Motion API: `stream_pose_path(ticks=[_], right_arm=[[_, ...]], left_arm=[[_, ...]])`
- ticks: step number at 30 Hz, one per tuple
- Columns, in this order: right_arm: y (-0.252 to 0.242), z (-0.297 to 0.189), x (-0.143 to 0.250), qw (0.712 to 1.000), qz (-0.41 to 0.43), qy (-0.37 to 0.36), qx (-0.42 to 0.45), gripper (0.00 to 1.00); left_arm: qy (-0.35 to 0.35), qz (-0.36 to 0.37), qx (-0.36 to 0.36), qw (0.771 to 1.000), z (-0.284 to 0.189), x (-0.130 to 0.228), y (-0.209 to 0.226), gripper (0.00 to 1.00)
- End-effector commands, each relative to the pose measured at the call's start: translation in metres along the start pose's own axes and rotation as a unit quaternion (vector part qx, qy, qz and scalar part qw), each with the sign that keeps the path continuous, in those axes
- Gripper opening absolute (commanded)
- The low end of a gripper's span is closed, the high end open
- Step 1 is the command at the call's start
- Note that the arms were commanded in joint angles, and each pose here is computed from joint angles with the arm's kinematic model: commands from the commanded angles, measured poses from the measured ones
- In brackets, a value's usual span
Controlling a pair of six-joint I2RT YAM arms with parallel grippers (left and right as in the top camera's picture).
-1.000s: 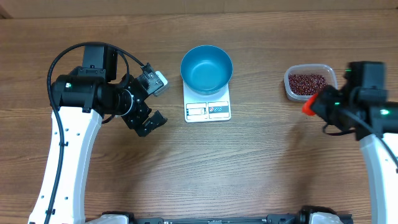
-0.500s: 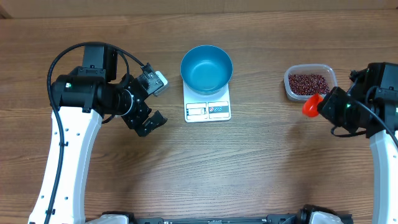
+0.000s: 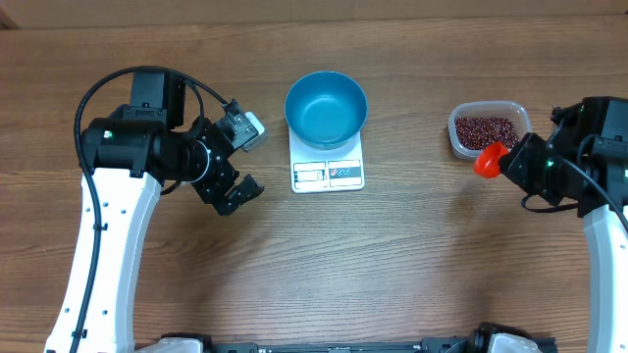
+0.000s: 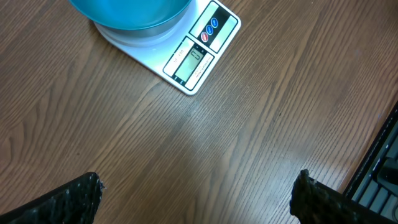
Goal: Scoop item into bowl and weigh 150g on scale
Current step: 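Move the held red cup with the right gripper to the bean tub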
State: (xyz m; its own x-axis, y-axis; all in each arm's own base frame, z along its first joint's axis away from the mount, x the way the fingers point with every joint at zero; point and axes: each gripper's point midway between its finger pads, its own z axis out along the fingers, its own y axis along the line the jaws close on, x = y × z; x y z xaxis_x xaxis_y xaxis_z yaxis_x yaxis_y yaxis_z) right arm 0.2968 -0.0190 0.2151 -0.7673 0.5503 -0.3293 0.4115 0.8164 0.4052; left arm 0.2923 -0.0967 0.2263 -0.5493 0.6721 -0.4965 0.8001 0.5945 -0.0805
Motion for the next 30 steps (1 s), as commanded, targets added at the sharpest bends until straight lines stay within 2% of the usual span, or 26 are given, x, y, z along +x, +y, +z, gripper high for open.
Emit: stream_pose_path(ticks=[1, 8, 11, 17, 26, 30], right_arm=[[0.005, -0.007, -0.010, 1.000, -0.008, -0.020, -0.005, 0.04], [-0.008, -0.009, -0.015, 0.999, -0.021, -0.019, 0.040, 0.04], [-0.018, -0.015, -0.026, 0.996, -0.032, -0.017, 0.085, 0.04], [-0.025, -0.017, -0.045, 0.988, -0.054, 0.030, 0.141, 0.04], [-0.022, 0.025, -0.087, 0.983, -0.109, 0.030, 0.142, 0.04], [-0.030, 0.046, -0.103, 0.978, -0.119, 0.020, 0.168, 0.04]], left_arm=[[-0.011, 0.002, -0.011, 1.000, -0.008, -0.005, 0.001, 1.00], [-0.011, 0.002, -0.011, 1.000, -0.008, -0.005, 0.001, 1.00], [-0.012, 0.002, -0.011, 1.000, -0.008, -0.005, 0.001, 0.99], [-0.011, 0.002, -0.011, 1.000, -0.008, -0.005, 0.001, 1.00], [-0.012, 0.002, -0.011, 1.000, -0.009, -0.005, 0.001, 1.00], [-0.011, 0.002, -0.011, 1.000, -0.008, -0.005, 0.001, 1.00]])
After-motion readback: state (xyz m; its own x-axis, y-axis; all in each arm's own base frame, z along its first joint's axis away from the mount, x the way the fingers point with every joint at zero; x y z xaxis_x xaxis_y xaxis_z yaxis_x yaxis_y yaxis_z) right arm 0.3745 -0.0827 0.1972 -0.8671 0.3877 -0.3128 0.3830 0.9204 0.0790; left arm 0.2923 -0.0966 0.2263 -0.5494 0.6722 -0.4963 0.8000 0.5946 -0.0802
